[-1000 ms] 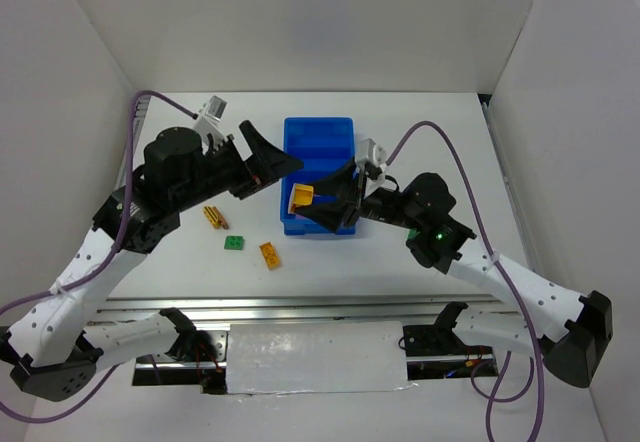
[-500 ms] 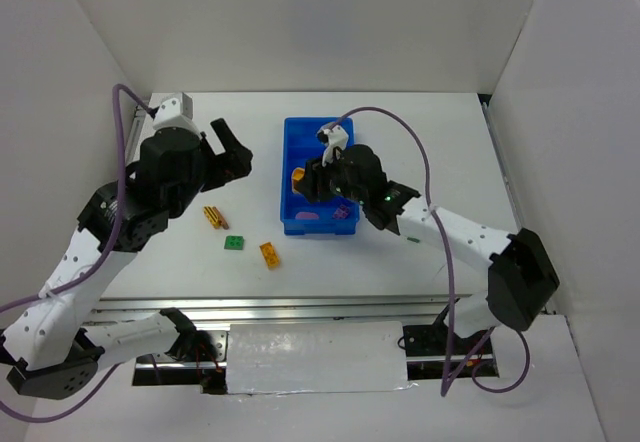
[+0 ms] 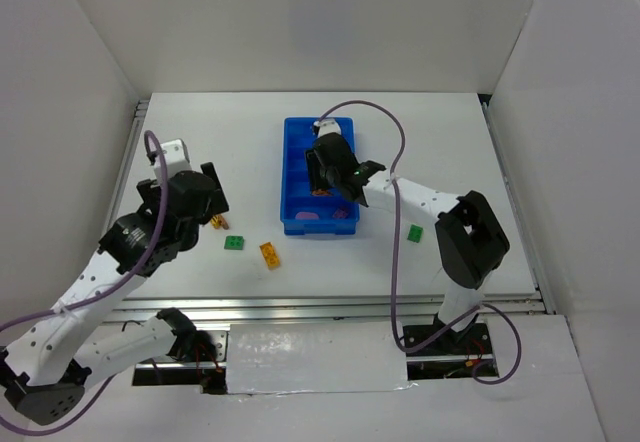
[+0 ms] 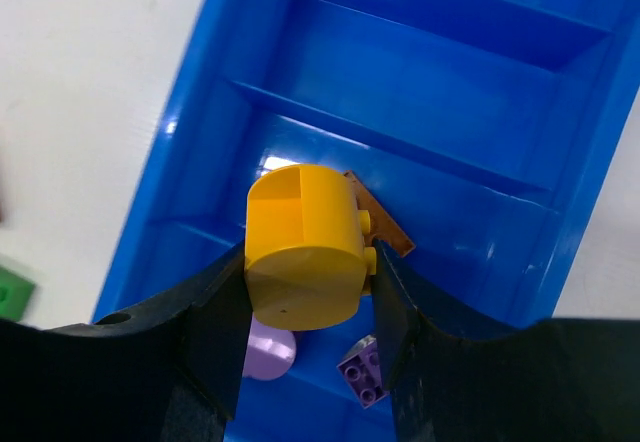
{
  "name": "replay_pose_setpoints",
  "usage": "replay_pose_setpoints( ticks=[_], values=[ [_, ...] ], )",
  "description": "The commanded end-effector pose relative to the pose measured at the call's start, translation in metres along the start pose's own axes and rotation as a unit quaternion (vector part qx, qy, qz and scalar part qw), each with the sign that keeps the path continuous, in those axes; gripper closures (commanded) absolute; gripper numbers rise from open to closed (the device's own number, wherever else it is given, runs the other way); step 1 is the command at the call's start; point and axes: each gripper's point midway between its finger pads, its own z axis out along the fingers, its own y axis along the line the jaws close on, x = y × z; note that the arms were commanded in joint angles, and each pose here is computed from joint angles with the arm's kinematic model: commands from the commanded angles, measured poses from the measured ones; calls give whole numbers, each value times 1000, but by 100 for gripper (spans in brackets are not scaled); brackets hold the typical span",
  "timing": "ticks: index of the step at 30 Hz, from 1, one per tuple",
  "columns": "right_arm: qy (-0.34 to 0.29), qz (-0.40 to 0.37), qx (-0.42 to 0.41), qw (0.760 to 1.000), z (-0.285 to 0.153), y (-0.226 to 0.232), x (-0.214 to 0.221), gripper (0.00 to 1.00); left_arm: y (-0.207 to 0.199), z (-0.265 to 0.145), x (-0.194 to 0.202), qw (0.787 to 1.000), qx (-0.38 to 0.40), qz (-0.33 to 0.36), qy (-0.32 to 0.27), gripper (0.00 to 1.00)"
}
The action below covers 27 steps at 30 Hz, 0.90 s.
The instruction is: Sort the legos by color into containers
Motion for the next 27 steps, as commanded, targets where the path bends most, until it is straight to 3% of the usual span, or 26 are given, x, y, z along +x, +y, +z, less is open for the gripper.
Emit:
replay_pose_setpoints(
  ticks=[1,27],
  values=[
    [-8,6,49,999,7,-17,-14,100,10,12,5,999,-38,6,-16,0],
    [-6,34,25,999,11,-10,-11,100,10,9,9,1000,-18,5,-20,0]
  ],
)
